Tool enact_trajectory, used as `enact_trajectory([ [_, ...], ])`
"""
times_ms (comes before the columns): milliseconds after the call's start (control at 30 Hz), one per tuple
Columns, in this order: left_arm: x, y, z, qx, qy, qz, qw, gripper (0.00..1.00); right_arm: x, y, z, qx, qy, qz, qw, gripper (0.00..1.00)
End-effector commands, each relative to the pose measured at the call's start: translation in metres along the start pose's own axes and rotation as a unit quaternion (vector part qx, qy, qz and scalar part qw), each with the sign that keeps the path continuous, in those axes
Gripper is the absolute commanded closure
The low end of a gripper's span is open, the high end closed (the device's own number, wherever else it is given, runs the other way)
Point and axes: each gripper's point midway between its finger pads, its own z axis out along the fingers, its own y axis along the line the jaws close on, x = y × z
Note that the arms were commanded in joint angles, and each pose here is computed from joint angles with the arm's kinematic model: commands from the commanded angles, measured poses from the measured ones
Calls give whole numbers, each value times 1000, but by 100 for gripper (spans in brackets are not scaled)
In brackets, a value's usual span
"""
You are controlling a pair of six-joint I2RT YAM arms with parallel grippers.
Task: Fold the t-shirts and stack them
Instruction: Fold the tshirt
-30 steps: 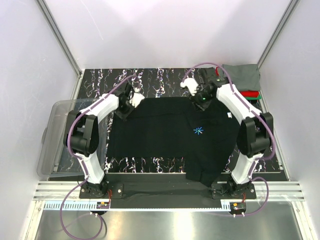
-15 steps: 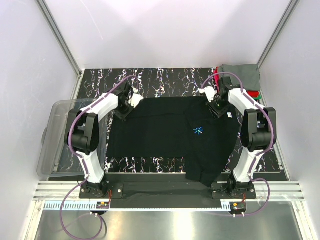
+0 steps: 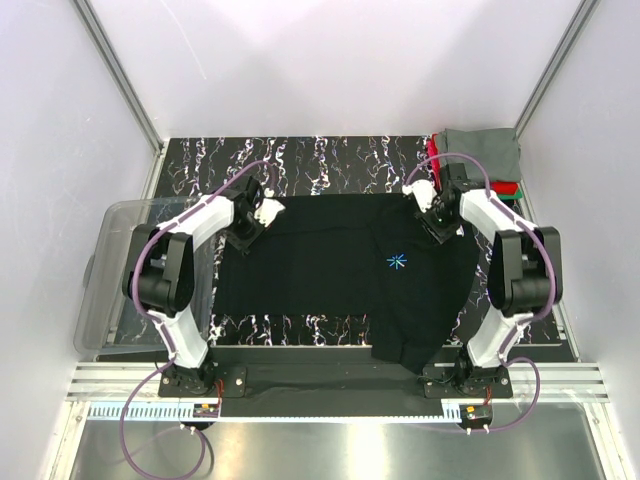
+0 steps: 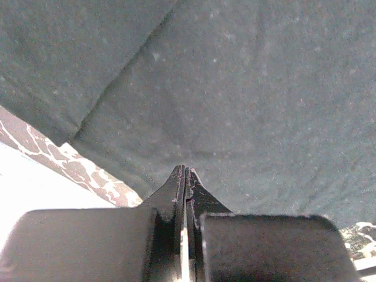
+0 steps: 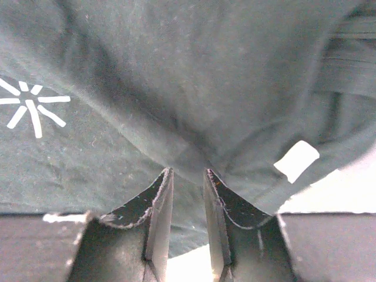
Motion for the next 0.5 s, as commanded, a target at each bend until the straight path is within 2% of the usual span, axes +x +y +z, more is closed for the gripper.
enact_trajectory([
  [0,-7,-2,-12,-1,-28,-9,1000,100,-6,-10,-20,40,-29,0,999,65],
  [133,-13,2,-15,-13,-30,-5,999,100,0,-8,-8,40,-23,-4,999,66],
  [333,-17,7,-26,-28,-40,9,999,100,-40,-28,-69,95,-102,-9,990,65],
  [467,-18,-2,-33,-13,-58,5,998,100,-37,-10,-85,68,-108,-14,992,66],
])
